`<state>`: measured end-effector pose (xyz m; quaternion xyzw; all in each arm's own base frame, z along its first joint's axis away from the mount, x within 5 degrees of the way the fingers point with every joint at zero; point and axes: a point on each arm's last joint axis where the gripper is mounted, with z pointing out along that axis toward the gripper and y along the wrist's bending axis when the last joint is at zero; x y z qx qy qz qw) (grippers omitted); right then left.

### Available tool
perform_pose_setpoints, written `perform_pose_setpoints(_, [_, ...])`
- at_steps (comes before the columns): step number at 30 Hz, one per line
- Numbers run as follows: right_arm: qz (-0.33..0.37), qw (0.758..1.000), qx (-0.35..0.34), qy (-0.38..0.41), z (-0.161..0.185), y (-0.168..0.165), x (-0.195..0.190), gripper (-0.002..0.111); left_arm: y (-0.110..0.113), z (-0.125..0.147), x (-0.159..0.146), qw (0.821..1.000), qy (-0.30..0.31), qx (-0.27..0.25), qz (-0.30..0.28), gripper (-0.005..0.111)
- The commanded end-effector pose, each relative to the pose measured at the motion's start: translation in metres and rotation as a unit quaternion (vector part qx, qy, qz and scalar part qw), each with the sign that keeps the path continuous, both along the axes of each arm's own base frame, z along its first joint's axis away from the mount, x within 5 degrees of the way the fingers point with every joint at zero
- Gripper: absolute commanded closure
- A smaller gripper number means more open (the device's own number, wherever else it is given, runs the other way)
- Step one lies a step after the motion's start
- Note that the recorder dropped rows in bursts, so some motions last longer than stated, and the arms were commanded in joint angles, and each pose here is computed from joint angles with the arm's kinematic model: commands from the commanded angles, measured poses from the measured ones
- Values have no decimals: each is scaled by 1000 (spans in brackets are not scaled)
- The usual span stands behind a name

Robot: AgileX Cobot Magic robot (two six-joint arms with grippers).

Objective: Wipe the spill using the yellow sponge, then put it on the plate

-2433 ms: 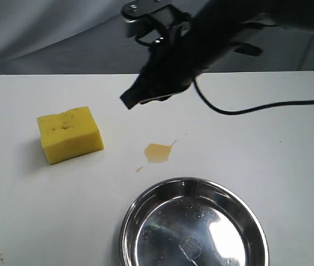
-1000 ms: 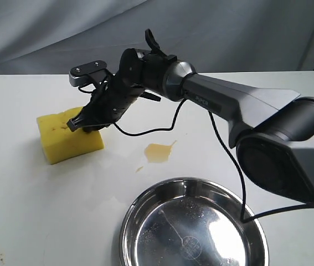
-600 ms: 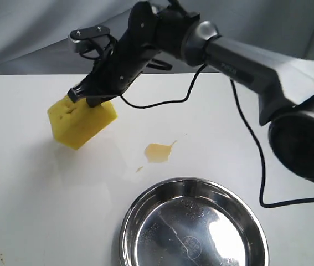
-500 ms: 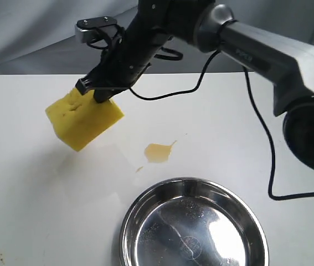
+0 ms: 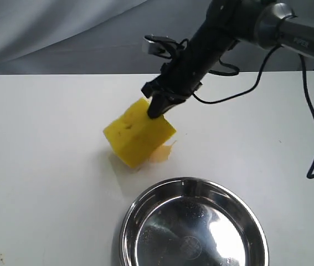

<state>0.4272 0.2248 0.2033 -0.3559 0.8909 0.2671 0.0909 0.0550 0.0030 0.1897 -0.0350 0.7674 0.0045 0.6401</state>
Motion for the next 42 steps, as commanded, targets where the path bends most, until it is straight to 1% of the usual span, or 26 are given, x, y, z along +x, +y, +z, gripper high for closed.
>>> perform_pose_setpoints(1, [23,998,-49,19,-17,-19,-21,108,0,-1,0,1000,-2,-5,2,107])
perform_pose_setpoints(5, [1,997,-79,12,-44,-29,-31,108,0,-1,0,1000,-2,-5,2,107])
perform_pose_setpoints(7, [4,995,-96,17,-55,-33,-35,108,0,-1,0,1000,-2,-5,2,107])
perform_pose_setpoints(10, [1,995,-103,18,-60,-35,-37,107,0,-1,0,1000,-2,-5,2,107])
perform_pose_setpoints(12, [-6,994,-104,20,-59,-35,-37,101,0,-1,0,1000,-2,-5,2,107])
perform_pose_setpoints(17, [-14,994,-104,18,-58,-36,-36,72,0,-1,0,1000,-2,-5,2,107])
perform_pose_setpoints(20, [-15,994,-110,5,-55,-37,-35,62,0,-1,0,1000,-2,-5,2,107])
perform_pose_setpoints(25, [-28,992,-117,-47,-26,-43,-33,51,0,-1,0,1000,-2,-5,2,107])
perform_pose_setpoints(28, [-38,991,-100,-86,2,-43,-35,49,0,-1,0,1000,-2,-5,2,107])
perform_pose_setpoints(30, [-40,990,-77,-112,23,-38,-40,49,0,-1,0,1000,-2,-5,2,107])
perform_pose_setpoints(33, [-16,987,-59,-151,44,-23,-51,49,0,-1,0,1000,-2,-5,2,107])
perform_pose_setpoints(37, [25,982,-51,-182,43,6,-62,50,0,-1,0,1000,-2,-4,1,107])
perform_pose_setpoints(40, [48,978,-61,-193,26,25,-65,53,0,-1,0,1000,-2,-4,1,107])
perform_pose_setpoints(42, [74,972,-91,-202,11,32,-65,55,0,-1,0,1000,-2,-4,1,107])
